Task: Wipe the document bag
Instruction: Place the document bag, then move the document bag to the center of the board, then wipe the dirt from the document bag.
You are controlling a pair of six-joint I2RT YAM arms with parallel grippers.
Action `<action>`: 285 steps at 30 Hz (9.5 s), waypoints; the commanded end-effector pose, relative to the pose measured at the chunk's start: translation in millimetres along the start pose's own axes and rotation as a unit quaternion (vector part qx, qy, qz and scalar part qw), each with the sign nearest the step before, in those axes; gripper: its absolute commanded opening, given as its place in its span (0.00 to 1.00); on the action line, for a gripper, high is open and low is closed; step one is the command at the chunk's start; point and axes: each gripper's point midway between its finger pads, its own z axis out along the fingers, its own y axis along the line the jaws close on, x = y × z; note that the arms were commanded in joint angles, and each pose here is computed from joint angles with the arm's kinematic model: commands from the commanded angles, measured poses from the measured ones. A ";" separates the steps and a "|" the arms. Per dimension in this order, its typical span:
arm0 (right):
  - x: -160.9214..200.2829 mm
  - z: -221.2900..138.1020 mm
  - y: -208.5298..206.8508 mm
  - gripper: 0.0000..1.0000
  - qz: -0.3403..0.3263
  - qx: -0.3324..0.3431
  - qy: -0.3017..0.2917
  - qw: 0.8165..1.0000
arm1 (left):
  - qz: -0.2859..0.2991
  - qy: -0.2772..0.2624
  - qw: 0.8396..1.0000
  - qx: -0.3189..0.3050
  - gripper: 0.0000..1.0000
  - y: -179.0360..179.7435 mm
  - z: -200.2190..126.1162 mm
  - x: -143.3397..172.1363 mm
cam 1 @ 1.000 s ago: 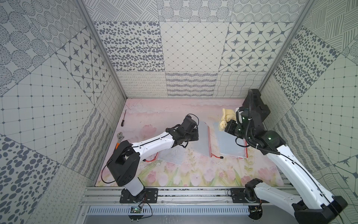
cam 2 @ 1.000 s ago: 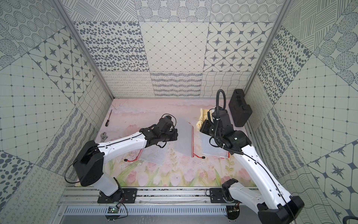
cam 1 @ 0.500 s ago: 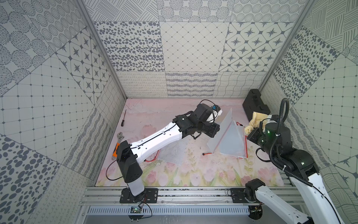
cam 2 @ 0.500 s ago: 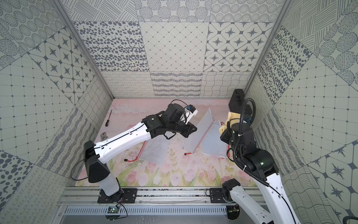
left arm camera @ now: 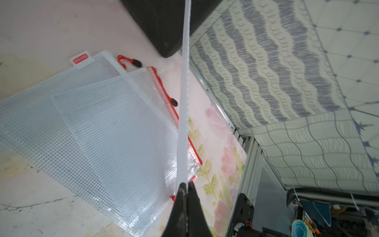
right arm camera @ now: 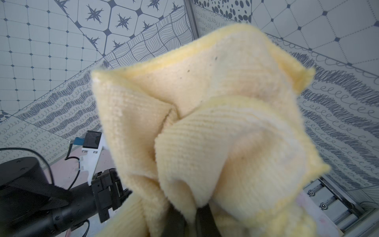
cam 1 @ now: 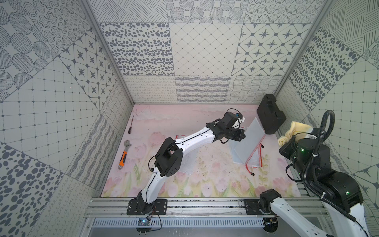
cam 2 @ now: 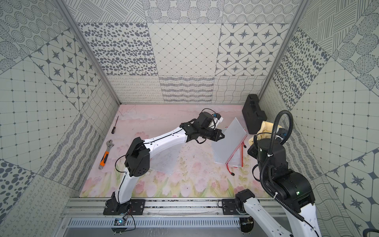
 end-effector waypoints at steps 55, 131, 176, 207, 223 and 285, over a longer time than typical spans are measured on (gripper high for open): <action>207.5 113.0 151.1 0.00 -0.038 -0.154 0.330 0.931 | -0.133 0.197 0.906 -0.350 0.77 294.6 -279.3 165.4; 420.7 113.8 266.7 0.00 -0.160 -0.192 0.528 0.812 | -0.268 0.075 0.925 -0.257 0.00 212.9 -172.5 193.2; 379.9 201.9 260.5 0.00 -0.103 -0.132 0.494 0.853 | -0.255 0.094 0.925 -0.266 0.00 217.6 -170.3 200.7; 435.1 160.4 284.8 0.00 -0.091 -0.168 0.550 0.813 | -0.260 0.100 0.916 -0.289 0.00 223.4 -175.4 205.7; 389.7 175.4 156.4 0.00 -0.066 -0.070 0.520 0.849 | -0.267 0.091 0.914 -0.292 0.00 226.3 -172.7 202.6; 430.6 97.7 248.6 0.00 -0.113 -0.188 0.558 0.800 | -0.391 -0.006 0.886 -0.250 0.00 238.6 -174.7 189.8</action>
